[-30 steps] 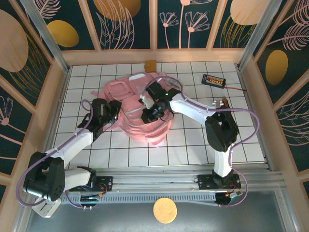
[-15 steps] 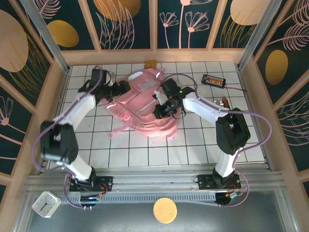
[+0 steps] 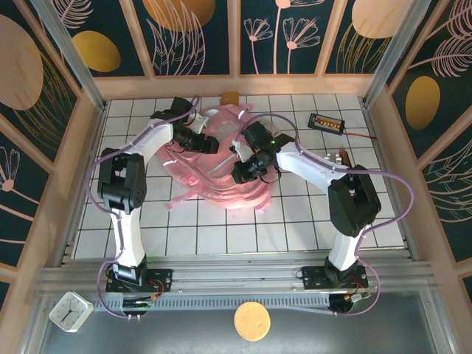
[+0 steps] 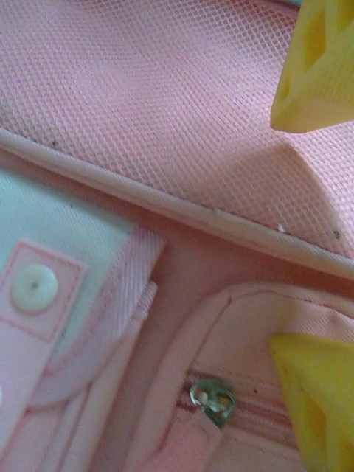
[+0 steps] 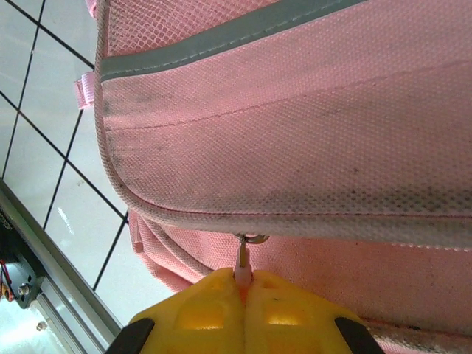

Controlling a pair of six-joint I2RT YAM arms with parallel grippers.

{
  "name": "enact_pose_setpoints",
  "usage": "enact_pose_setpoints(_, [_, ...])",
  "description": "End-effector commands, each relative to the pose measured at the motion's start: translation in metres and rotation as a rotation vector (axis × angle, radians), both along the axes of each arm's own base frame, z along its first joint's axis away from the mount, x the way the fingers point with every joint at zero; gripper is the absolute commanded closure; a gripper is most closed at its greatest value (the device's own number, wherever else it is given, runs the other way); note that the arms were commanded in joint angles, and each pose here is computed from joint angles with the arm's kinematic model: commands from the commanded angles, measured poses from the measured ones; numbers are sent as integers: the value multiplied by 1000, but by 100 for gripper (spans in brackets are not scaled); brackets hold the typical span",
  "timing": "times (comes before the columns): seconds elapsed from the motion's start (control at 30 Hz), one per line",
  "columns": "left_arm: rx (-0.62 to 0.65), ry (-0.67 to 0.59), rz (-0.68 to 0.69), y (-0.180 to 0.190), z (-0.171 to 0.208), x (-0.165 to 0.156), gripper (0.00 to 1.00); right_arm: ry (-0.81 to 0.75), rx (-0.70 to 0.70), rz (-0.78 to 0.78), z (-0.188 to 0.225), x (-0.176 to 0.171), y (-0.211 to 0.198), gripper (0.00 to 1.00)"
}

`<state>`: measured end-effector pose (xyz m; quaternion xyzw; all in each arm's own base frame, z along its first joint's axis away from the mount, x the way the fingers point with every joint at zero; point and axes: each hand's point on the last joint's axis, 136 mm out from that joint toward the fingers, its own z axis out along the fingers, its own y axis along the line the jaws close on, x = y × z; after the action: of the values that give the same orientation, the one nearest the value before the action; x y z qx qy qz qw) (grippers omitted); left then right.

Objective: Pack the student bag

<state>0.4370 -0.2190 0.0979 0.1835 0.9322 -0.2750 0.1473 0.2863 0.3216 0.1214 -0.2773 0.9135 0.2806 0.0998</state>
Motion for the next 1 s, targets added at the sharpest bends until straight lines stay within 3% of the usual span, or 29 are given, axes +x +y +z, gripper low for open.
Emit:
enact_pose_setpoints(0.0, [-48, 44, -105, -26, -3, -19, 40, -16, 28, 25, 4, 2, 14, 100])
enact_pose_setpoints(0.1, [-38, 73, -109, -31, -15, -24, 67, -17, 31, 26, 2, 5, 16, 100])
enact_pose_setpoints(0.17, [-20, 99, -99, -29, -25, -26, 75, -16, 33, 29, 2, 6, 18, 100])
enact_pose_setpoints(0.3, [5, 132, -81, -25, -38, -28, 100, -14, 27, 34, 0, 7, 19, 100])
enact_pose_setpoints(0.57, [-97, 153, 13, -38, -27, -19, 100, 76, -137, 52, -19, -17, -2, 100])
enact_pose_setpoints(0.8, [-84, 187, 99, -33, -47, -19, 100, 197, -133, 172, -13, -63, 27, 100])
enact_pose_setpoints(0.97, [-66, 176, 151, -27, -48, -18, 100, 218, -77, 171, 4, -63, 52, 100])
